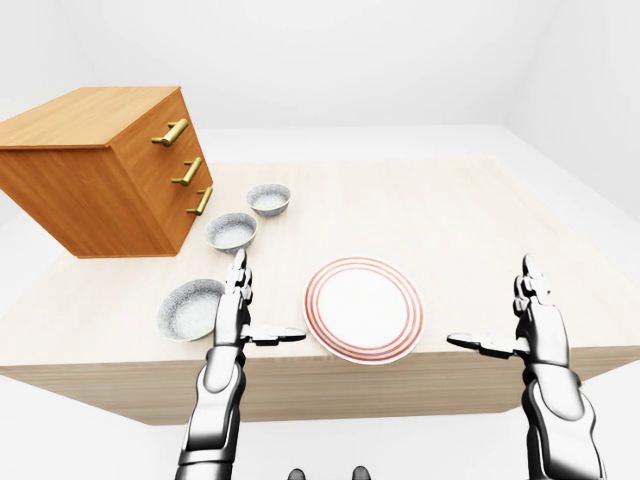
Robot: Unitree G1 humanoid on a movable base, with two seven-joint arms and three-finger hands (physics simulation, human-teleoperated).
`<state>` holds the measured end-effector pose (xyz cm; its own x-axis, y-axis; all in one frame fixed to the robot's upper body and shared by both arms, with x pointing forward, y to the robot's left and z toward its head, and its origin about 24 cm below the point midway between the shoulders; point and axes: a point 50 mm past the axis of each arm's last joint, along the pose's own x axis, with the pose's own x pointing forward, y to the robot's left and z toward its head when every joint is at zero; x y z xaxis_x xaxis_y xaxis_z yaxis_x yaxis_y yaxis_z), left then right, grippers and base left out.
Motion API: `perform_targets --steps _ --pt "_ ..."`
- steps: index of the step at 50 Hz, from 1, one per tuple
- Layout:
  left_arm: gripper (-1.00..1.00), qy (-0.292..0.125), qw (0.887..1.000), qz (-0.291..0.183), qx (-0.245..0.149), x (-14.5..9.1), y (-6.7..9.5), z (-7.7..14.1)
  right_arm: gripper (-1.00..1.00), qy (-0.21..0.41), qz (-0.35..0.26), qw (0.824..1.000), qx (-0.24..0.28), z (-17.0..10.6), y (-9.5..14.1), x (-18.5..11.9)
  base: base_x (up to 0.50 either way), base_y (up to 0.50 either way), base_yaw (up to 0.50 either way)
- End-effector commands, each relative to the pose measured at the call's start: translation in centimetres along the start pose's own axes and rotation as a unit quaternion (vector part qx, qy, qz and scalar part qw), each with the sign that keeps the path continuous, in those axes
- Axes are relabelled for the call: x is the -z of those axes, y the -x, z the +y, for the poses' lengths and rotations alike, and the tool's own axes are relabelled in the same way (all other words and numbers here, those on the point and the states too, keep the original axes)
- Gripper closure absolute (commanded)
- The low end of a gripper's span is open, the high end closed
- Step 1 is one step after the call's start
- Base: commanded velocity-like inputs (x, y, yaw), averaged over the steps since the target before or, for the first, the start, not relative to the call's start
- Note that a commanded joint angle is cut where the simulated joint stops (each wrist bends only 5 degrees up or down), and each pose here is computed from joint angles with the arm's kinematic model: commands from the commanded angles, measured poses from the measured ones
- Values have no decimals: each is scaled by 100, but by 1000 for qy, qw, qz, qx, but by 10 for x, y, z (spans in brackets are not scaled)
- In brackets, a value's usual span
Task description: Put the bowl in the middle on the plate.
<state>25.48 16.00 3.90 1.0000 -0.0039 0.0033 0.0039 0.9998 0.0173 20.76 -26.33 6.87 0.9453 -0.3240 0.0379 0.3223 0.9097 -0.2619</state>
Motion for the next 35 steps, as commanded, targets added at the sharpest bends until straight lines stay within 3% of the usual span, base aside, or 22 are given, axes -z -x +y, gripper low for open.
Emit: perform_targets --steps 1,9,13,24,35 --pt "-100 -1 1000 0 0 6 -5 2 -100 39 43 996 66 -47 14 17 0 0 0" --pt "-100 -1 1000 1 -1 8 -6 2 -100 31 76 992 98 -75 30 31 0 0 0" --pt "-100 -1 1000 2 -3 7 -5 2 -100 33 102 986 127 -99 47 50 0 0 0" --pt "-100 -2 1000 6 -2 10 -7 2 -100 51 120 975 182 -143 80 62 0 0 0" --pt "-100 -2 1000 3 -3 9 -5 2 -100 40 125 974 186 -144 83 66 0 0 0"
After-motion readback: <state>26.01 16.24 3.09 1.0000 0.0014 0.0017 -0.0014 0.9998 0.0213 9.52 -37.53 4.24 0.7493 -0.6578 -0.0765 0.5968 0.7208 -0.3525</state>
